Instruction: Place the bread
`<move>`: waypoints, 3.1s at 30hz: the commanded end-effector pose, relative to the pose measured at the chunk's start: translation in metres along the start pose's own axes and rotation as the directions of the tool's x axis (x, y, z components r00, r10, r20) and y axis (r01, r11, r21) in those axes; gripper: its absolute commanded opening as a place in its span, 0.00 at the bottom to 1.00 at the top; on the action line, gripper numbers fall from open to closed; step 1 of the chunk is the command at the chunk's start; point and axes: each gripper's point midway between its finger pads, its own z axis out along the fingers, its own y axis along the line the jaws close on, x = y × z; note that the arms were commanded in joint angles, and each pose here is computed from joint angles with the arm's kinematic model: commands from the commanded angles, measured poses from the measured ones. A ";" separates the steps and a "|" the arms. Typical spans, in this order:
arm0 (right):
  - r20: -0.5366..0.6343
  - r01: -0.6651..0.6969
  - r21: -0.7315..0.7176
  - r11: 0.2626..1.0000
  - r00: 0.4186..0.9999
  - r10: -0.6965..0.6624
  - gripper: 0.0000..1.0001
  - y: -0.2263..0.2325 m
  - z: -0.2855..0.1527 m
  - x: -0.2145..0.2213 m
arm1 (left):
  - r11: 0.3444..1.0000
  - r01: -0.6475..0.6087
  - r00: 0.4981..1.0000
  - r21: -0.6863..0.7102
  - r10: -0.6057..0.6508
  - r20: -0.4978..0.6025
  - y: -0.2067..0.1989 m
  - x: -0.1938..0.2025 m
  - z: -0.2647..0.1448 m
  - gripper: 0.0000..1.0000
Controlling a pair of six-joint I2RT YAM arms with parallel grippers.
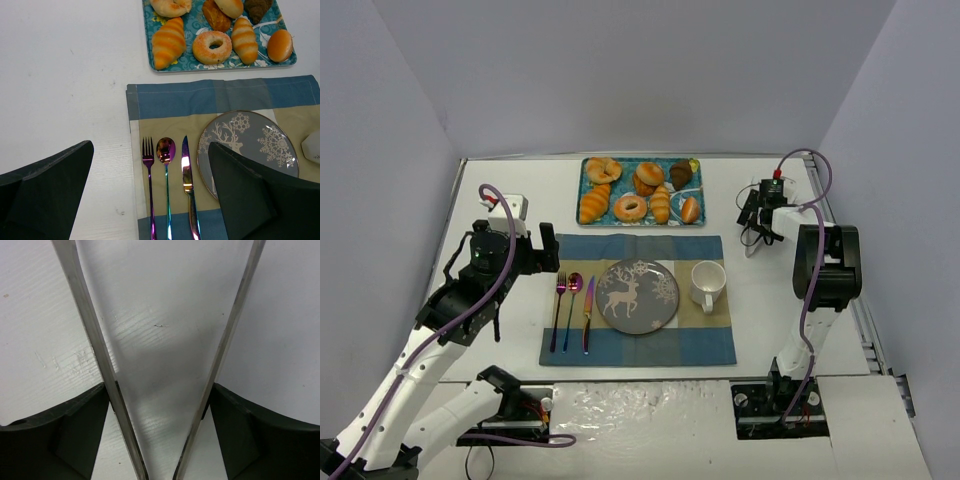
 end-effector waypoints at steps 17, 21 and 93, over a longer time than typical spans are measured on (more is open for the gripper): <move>0.151 -0.015 -0.023 1.000 0.988 0.018 0.39 0.002 -0.070 -0.050 | 1.000 0.008 0.998 0.007 -0.008 0.069 -0.003 -0.022 -0.002 0.97; 0.197 0.007 -0.028 1.000 0.980 -0.001 0.38 0.010 -0.105 -0.066 | 1.000 0.008 0.997 0.005 -0.009 0.072 -0.003 -0.022 -0.002 0.97; 0.350 0.629 -0.069 0.774 0.742 -0.571 0.42 0.296 -0.183 -0.007 | 1.000 0.008 0.997 -0.007 -0.008 0.076 0.000 -0.023 -0.003 0.97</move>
